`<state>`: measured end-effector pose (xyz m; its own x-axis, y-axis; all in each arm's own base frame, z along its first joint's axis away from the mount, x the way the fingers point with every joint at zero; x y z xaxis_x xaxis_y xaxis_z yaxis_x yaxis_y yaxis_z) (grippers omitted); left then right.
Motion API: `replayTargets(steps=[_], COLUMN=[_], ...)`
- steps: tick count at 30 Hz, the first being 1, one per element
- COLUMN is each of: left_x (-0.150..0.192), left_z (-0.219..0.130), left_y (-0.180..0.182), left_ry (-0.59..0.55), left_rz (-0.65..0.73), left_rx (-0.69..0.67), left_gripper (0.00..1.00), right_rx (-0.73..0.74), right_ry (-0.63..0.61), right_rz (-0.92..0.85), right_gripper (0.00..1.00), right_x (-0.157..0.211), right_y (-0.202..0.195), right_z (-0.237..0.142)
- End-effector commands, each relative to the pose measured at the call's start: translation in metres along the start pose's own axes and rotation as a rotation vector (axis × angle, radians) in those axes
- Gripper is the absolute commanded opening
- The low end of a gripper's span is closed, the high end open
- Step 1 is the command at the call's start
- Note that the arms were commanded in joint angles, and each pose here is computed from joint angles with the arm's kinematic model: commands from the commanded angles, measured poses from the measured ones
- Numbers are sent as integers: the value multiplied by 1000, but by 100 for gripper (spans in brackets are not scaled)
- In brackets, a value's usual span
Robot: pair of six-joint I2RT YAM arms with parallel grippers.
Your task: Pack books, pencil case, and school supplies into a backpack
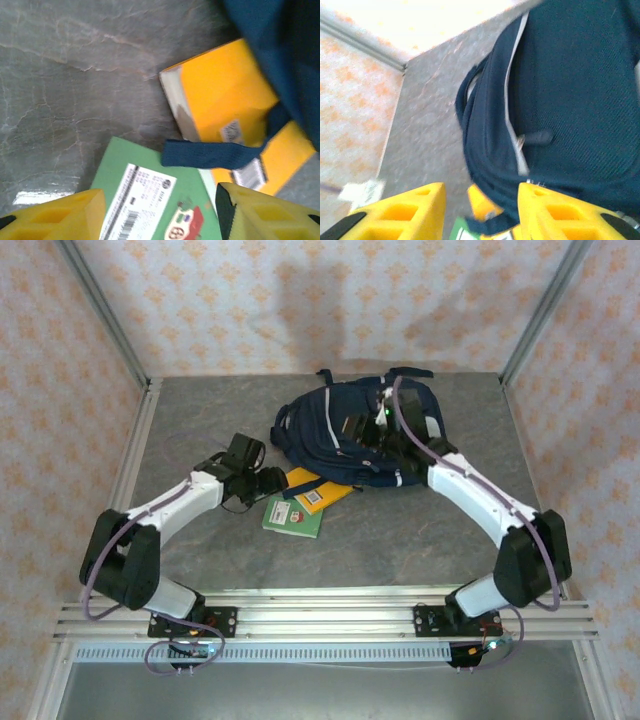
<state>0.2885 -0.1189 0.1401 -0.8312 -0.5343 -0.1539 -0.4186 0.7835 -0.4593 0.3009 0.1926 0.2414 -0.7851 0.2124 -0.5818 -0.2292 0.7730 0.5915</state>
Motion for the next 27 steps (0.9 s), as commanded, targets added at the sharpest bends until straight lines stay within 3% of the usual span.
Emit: replayTargets(steps=[1, 6, 13, 27], left_x=[-1, 5, 17, 56], left_z=[15, 27, 35, 44], left_y=[3, 8, 13, -5], left_ry=[-29, -53, -24, 56], left_rz=[-26, 21, 67, 191], left_rx=[-11, -79, -105, -69], left_gripper=[59, 57, 53, 48], right_rx=[-54, -100, -213, -290], right_ry=[162, 285, 403, 484], right_rz=[93, 116, 251, 435], right_gripper=[41, 41, 41, 43], right_x=[48, 89, 118, 147], right_y=[-12, -23, -35, -56], right_z=[11, 12, 33, 78])
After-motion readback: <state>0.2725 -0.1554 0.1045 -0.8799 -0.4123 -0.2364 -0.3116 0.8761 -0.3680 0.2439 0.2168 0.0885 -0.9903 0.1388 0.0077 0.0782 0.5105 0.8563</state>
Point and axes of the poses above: each hand's point on the last joint's axis, 136 mm out from that joint toward the fingers, its own z axis out along the fingers, its own y axis along the line the jaws close on, x = y × z, the point moved 9 cm from there along -z, back along the fingers, and after that the axes turned 7 degrees about -z, right-handed, at the moved point
